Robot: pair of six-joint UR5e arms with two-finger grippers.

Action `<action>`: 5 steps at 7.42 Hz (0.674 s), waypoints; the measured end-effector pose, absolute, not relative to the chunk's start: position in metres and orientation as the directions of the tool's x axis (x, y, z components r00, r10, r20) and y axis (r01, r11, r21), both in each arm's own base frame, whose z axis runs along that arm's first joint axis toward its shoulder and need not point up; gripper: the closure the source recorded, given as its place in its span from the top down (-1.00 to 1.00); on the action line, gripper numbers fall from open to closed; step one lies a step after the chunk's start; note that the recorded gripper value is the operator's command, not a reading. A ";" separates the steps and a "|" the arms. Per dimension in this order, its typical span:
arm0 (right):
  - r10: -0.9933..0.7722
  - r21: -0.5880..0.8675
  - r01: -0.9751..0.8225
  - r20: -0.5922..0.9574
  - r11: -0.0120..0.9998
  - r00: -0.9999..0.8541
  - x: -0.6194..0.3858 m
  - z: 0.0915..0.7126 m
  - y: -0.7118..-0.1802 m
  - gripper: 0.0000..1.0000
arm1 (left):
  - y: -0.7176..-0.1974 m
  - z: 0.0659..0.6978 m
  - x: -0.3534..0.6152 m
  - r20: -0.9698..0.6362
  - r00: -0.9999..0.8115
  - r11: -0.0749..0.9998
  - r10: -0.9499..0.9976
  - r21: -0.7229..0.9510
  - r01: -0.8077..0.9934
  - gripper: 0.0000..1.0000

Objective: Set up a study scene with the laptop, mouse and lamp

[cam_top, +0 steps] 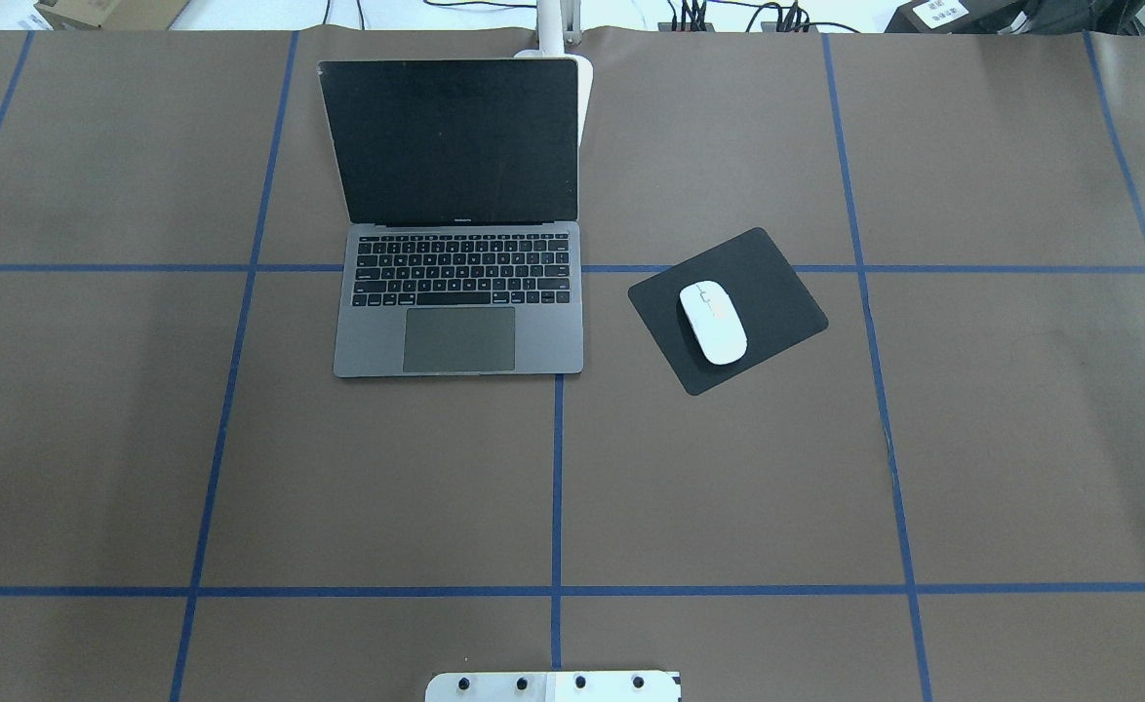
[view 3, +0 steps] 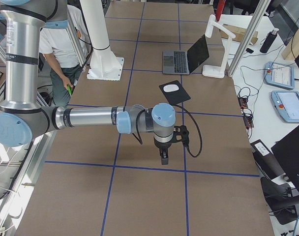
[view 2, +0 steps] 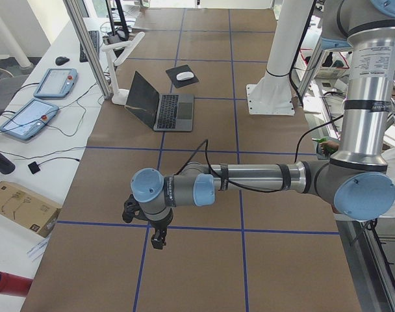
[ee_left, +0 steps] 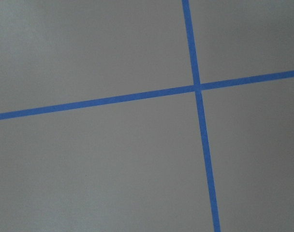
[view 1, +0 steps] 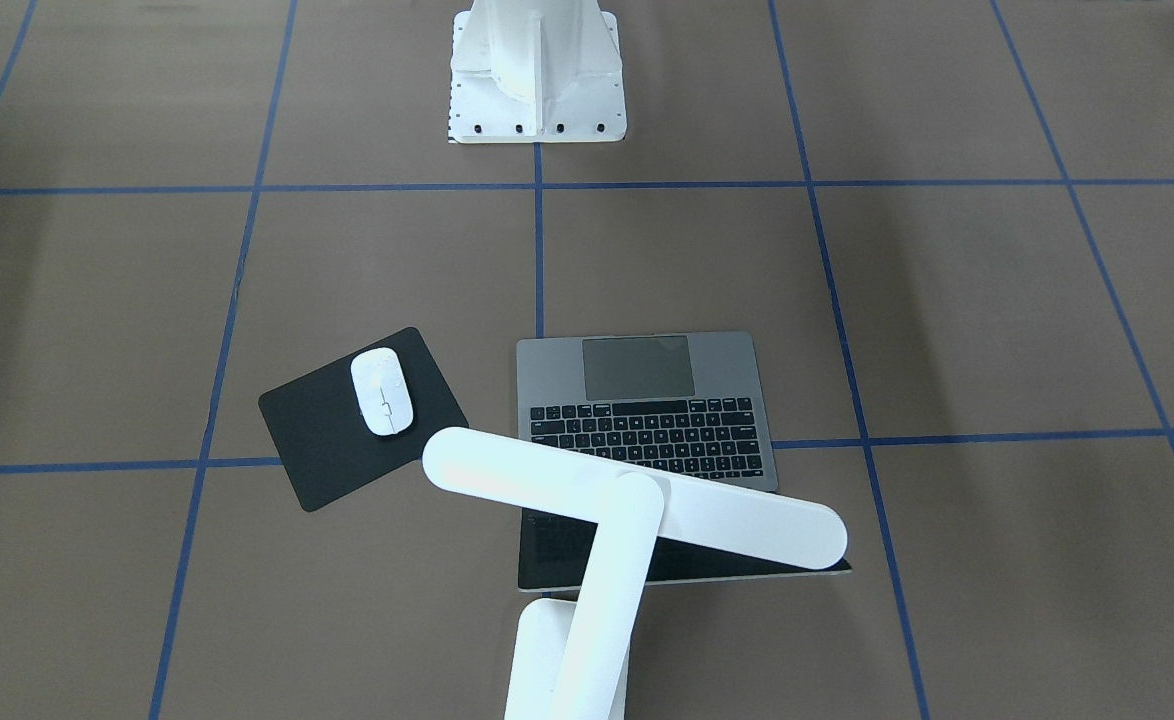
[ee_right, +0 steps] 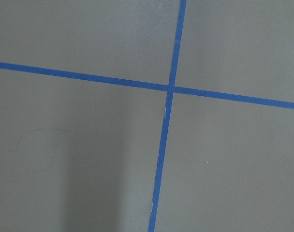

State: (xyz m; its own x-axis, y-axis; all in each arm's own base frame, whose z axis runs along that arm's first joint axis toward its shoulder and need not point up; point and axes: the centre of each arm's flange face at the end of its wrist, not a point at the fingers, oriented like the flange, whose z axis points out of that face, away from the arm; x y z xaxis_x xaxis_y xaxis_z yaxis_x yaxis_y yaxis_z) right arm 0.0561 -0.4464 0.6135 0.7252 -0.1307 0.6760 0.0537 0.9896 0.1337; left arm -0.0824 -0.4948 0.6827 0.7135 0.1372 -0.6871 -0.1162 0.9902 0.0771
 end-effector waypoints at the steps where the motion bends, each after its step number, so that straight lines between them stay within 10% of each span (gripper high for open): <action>1: -0.131 0.133 0.054 0.677 0.990 0.725 0.056 0.614 -0.446 0.98 | -0.489 0.687 -0.082 -0.686 0.714 0.990 0.139 0.081 -0.115 0.99; 5: -0.131 0.136 0.052 0.680 0.989 0.721 0.056 0.611 -0.446 0.98 | -0.485 0.689 -0.082 -0.684 0.715 0.989 0.145 0.091 -0.114 0.99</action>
State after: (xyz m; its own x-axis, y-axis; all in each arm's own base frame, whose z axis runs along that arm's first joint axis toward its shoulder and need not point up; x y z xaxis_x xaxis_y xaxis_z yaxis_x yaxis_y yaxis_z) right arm 0.0555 -0.4461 0.6111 0.7214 -0.1311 0.6800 0.0518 0.9894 0.1358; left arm -0.0822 -0.4853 0.6891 0.7146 0.1455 -0.6843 -0.1142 0.9893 0.0911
